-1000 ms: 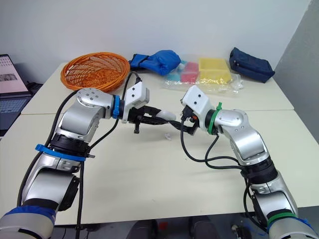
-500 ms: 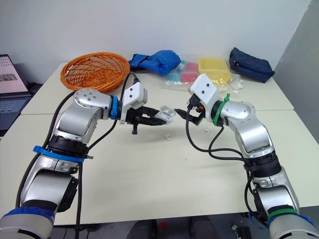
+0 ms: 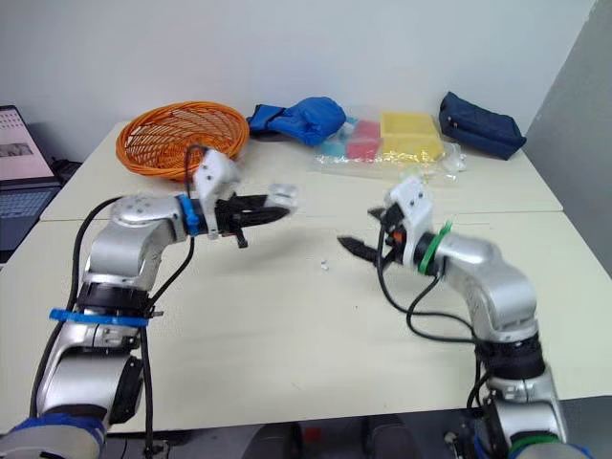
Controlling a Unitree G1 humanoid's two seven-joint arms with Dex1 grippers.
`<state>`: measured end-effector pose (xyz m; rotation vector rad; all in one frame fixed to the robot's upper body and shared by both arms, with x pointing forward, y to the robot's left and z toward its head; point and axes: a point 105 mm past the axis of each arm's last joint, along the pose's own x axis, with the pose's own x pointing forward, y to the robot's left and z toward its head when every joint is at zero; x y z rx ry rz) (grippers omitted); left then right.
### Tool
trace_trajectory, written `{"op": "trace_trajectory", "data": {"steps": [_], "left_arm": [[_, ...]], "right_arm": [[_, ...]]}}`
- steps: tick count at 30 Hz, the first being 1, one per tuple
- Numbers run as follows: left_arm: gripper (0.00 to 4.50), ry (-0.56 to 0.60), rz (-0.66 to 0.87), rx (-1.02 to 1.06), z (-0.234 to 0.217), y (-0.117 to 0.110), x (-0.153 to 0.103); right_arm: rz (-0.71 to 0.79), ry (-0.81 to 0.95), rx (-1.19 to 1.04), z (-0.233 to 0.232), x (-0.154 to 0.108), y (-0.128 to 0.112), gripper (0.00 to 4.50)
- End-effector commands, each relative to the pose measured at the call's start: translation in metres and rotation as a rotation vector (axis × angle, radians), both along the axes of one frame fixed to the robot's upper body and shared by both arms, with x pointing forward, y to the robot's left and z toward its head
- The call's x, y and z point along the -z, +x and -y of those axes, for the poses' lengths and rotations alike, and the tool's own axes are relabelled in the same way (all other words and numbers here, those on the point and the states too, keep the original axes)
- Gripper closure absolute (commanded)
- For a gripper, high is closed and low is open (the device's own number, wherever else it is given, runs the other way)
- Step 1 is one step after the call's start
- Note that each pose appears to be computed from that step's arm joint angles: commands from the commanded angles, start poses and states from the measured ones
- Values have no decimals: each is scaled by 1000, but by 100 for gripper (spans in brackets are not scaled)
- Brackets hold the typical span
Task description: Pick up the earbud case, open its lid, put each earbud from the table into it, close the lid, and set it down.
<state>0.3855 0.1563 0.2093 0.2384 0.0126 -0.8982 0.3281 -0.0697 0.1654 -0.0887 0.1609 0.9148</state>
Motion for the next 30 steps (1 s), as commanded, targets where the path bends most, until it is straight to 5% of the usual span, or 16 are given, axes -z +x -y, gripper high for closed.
{"op": "trace_trajectory", "data": {"steps": [1, 5, 10, 16, 25, 30], "left_arm": [[374, -151, 169, -111, -9, -6, -38], [374, -290, 250, -204, -19, -15, -57], [374, -337, 264, -280, -26, -24, -57], [374, -339, 242, -300, -18, -31, -48], [374, -318, 268, -320, -20, -31, -52], [374, -322, 266, -321, -20, -30, -53]], "right_arm": [[41, 12, 39, -22, 19, 6, 3], [48, 15, 101, -38, 50, 21, 3], [76, 42, 105, -50, 57, 33, 3], [19, -13, 159, -54, 81, 57, 3], [-7, -81, 110, -77, 104, 55, 3], [14, -113, 98, -80, 107, 53, 165]]}}
